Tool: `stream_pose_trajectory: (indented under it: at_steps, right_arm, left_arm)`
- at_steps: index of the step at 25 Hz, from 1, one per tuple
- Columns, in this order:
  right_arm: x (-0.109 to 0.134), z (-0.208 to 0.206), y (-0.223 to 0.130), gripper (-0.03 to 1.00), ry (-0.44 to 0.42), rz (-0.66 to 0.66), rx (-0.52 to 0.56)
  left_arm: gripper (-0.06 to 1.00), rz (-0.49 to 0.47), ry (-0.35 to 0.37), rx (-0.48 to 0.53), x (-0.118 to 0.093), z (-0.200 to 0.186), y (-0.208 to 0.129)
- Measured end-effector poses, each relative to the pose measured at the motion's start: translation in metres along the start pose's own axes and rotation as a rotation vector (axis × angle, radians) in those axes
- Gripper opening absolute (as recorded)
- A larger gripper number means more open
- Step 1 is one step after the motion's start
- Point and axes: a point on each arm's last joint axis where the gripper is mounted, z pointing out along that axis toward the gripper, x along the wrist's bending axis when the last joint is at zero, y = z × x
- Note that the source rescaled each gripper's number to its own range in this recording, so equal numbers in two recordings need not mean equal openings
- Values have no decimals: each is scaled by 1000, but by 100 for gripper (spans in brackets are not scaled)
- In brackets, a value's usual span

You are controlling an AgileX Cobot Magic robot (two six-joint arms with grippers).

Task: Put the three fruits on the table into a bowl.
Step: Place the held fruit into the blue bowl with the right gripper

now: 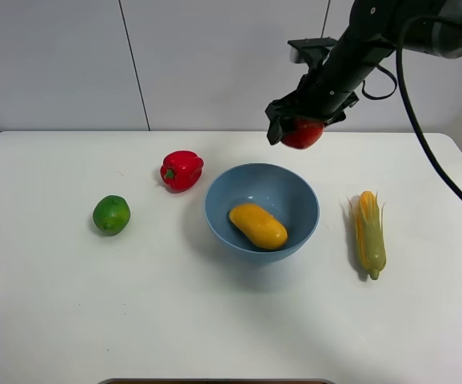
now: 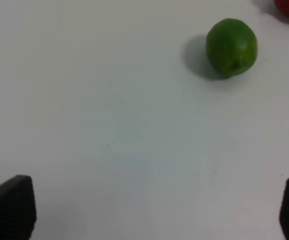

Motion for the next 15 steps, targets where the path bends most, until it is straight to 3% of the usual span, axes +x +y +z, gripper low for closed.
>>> stream_pose_trajectory:
  at_steps: [6,15]
  right_arm:
    - [29,5,-10,36,10,-90,109]
    - [74,11,-20,36,33,-214,190]
  left_arm:
    - [100,0,0,0,0,0,0]
    - [100,0,0,0,0,0,0]
